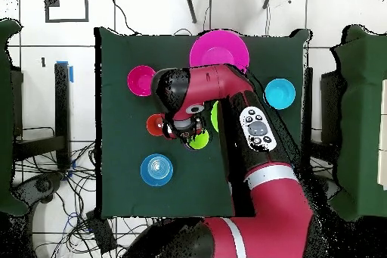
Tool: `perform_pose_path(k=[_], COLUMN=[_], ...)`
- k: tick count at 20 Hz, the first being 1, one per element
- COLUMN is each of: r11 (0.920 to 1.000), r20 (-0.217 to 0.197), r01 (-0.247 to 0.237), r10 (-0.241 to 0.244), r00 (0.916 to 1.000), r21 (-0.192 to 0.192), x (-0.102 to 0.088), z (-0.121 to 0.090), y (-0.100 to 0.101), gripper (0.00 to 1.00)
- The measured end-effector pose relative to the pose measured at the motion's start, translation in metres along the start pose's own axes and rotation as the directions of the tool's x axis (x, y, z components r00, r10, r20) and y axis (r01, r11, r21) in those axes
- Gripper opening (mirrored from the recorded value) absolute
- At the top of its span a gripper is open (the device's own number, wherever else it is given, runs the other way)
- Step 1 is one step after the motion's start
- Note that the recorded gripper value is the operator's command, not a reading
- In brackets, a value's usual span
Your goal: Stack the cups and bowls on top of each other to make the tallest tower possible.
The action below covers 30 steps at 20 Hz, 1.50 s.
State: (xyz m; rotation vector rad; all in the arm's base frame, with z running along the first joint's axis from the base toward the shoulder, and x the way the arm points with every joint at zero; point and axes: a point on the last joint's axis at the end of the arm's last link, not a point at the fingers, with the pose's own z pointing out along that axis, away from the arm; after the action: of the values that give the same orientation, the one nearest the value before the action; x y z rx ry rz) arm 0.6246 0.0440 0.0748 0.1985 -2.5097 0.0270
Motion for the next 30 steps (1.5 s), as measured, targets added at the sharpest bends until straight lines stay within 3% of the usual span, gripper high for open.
perform_pose_path(k=[30], r11=[0.9999], r20=[0.007], r01=[0.009], r10=[-0.009], r00=[0.9999], r21=[0.010], x=[0.0047], z=[0.0033], y=[0.0023], gripper=[0.00])
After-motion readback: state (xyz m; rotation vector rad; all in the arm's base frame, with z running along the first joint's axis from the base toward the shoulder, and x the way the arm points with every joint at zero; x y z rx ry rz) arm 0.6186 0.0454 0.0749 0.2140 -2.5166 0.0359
